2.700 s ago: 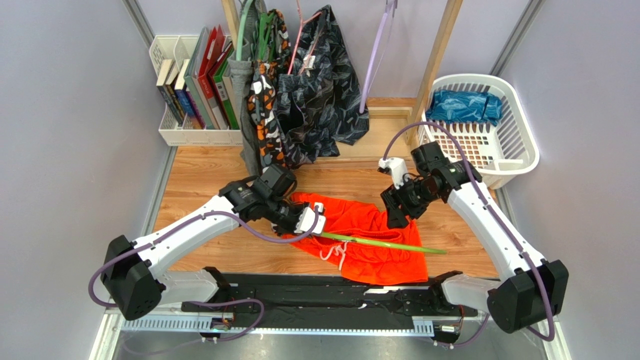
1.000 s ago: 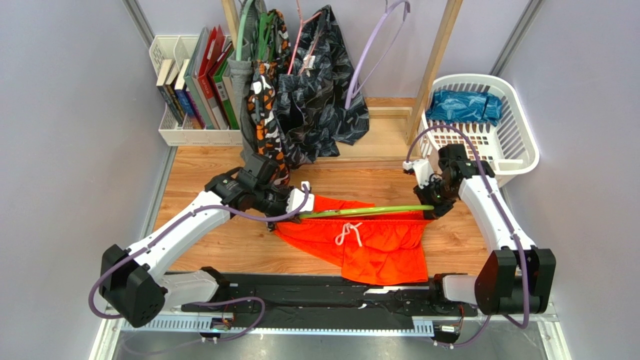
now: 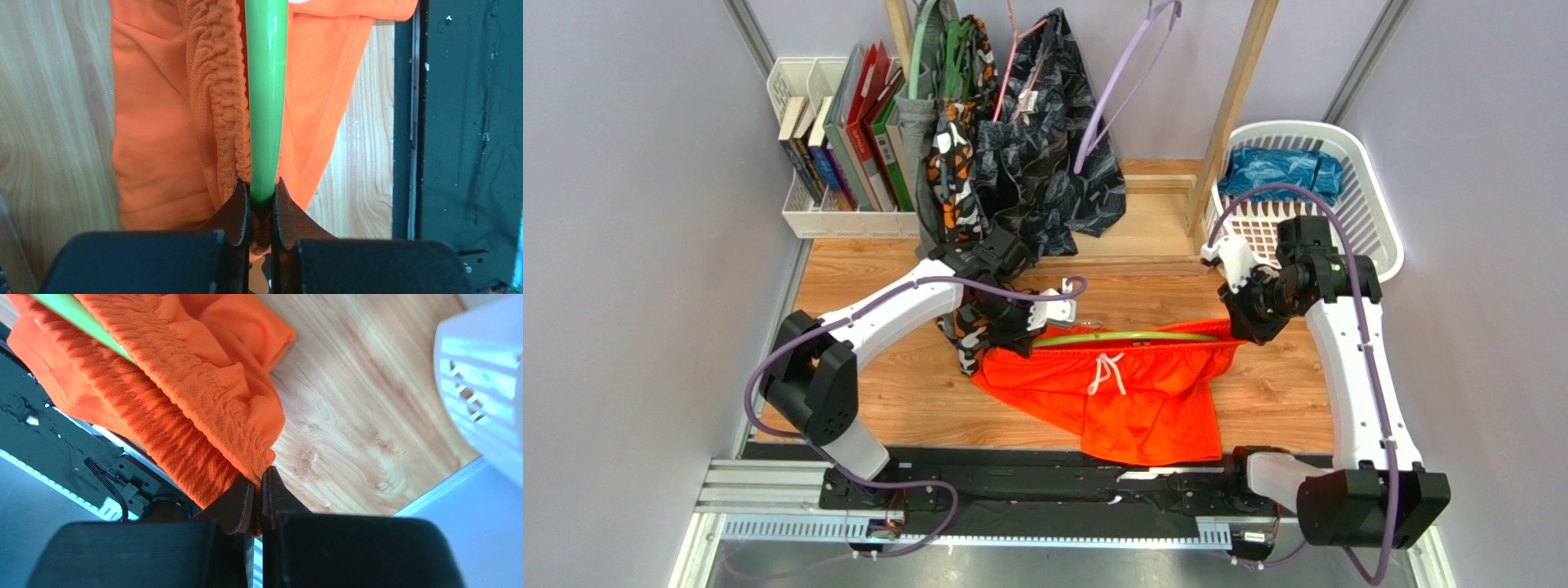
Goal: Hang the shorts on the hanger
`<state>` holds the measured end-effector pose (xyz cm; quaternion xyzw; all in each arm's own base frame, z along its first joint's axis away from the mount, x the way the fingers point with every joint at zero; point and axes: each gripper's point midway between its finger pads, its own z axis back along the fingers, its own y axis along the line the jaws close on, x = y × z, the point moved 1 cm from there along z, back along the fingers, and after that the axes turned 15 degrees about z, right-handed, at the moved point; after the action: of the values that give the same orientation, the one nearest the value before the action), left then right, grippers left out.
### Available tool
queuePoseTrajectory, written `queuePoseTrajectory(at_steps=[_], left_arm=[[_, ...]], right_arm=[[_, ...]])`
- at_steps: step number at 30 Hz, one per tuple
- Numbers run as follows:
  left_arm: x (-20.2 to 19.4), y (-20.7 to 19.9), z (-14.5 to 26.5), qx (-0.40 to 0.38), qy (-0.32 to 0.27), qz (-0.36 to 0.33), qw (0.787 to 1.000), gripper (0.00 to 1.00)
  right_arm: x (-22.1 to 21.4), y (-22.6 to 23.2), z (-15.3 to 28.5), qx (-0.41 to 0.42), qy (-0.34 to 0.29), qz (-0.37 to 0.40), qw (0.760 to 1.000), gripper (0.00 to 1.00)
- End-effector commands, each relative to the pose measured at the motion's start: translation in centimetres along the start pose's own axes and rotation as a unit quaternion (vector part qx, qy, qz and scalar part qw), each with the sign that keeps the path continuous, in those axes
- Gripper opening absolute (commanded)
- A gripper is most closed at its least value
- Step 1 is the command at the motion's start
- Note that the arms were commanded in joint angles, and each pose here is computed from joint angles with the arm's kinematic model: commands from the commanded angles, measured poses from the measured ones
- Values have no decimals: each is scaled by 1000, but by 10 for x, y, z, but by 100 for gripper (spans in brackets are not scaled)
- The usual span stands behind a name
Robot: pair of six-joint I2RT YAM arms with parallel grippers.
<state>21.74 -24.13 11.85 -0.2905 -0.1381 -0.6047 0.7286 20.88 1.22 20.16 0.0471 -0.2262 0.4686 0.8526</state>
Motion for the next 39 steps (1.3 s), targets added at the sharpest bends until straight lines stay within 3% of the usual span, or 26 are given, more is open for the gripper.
queuePoseTrajectory(at_steps=[1,5,6,7,8,10,11,13,18,24,27,32,39], left_arm=[[-51,-12,23,35,153,93,983,0],[-28,-23,28,11,111,102,989,0],[-22,-27,32,11,97,97,990,0],[-15,-32,35,1,83,95,992,0],[-11,-36,39,-1,73,90,993,0],[-2,-45,50,-6,51,79,996,0],[1,-48,54,-4,44,73,996,0],[9,-52,63,-6,33,67,997,0],[27,-62,81,-12,15,34,999,0],[32,-72,88,-15,47,-5,999,0],[41,-75,89,-18,45,-6,999,0],[60,-83,94,-37,13,4,999,0],[81,-102,103,-63,-16,-29,997,0]], right_arm=[[-5,-25,37,-108,57,43,992,0],[7,-11,32,-90,49,60,993,0],[8,-10,31,-85,51,60,993,4],[8,-8,30,-77,52,59,994,11],[10,-7,31,-71,49,58,995,28],[19,-3,35,-57,31,55,996,47],[25,0,37,-49,13,58,997,62],[39,1,46,-48,-18,71,996,71],[84,23,68,-6,-144,121,982,74],[128,57,114,1,-297,237,925,80],[128,72,121,6,-309,273,911,82],[129,97,125,37,-342,290,893,78],[146,126,101,67,-402,321,855,75]])
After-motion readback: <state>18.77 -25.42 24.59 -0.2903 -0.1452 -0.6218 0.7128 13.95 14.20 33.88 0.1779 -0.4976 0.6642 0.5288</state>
